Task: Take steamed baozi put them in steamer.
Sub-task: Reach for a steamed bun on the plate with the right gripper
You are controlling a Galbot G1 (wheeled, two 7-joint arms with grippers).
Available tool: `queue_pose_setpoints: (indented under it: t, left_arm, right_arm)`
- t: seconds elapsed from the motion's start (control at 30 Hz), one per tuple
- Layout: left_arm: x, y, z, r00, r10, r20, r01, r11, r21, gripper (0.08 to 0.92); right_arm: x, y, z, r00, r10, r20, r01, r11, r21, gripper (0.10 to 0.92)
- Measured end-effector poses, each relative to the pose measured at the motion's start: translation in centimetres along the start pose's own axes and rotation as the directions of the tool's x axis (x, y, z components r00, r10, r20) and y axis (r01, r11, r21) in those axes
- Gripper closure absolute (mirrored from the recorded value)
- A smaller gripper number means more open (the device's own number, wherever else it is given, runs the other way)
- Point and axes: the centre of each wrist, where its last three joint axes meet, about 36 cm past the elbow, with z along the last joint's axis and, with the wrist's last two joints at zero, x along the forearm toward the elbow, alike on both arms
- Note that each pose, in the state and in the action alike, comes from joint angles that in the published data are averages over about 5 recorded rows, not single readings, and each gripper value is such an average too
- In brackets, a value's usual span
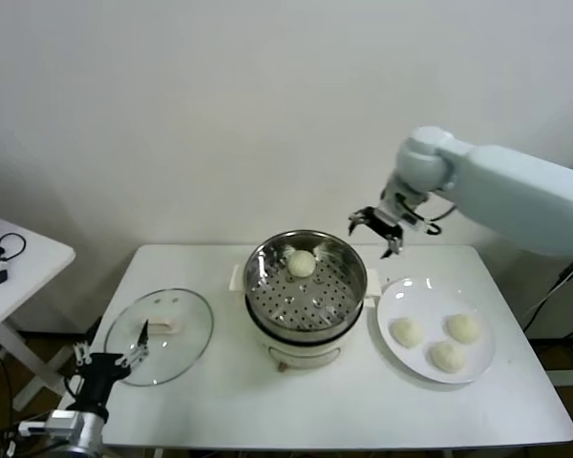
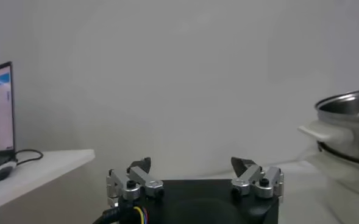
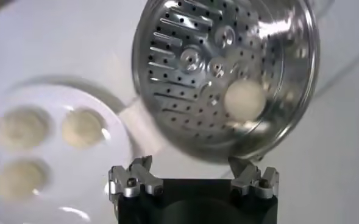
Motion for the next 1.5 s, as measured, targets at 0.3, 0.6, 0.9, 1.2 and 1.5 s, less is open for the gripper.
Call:
queue_pose_setpoints:
  t: [0.3,0.6,0.9,1.2,1.5]
  left_arm:
    - [-0.1,-0.5,-0.2,1.0,0.007,0.003,-0.007,1.0,0.0,0.177]
    - [-0.1,-0.6,0.0,1.0,0.004,-0.001,-0.004,1.0,0.001,0.177]
    - [-0.1,-0.7,0.5,1.0,0.003,-0.008,-0.002,1.0,0.008,0.177]
    - [-0.2,-0.6,0.8,0.9999,0.002,-0.015,-0.002,1.0,0.008,0.177]
    - [-0.3,-0.4,1.1,0.9998,-0.003,-0.02,0.003,1.0,0.007,0.177]
  right_arm:
    - [-5.4,7.6,4.2,0.998,-0.032,0.049,0.045,0.953,-0.3,0.2]
    - [-10.9,12.1,5.4,0.99,-0.116,0.076,0.137,0.894,-0.426,0.2]
    - [-14.5,13.9,5.8,0.985,-0.15,0.083,0.171,0.855,-0.49,0.2]
    - [-16.4,13.1,5.9,0.988,-0.137,0.072,0.154,0.843,-0.515,0.2]
    - [-18.3,12.4,5.6,0.985,-0.153,0.074,0.169,0.839,-0.517,0.2]
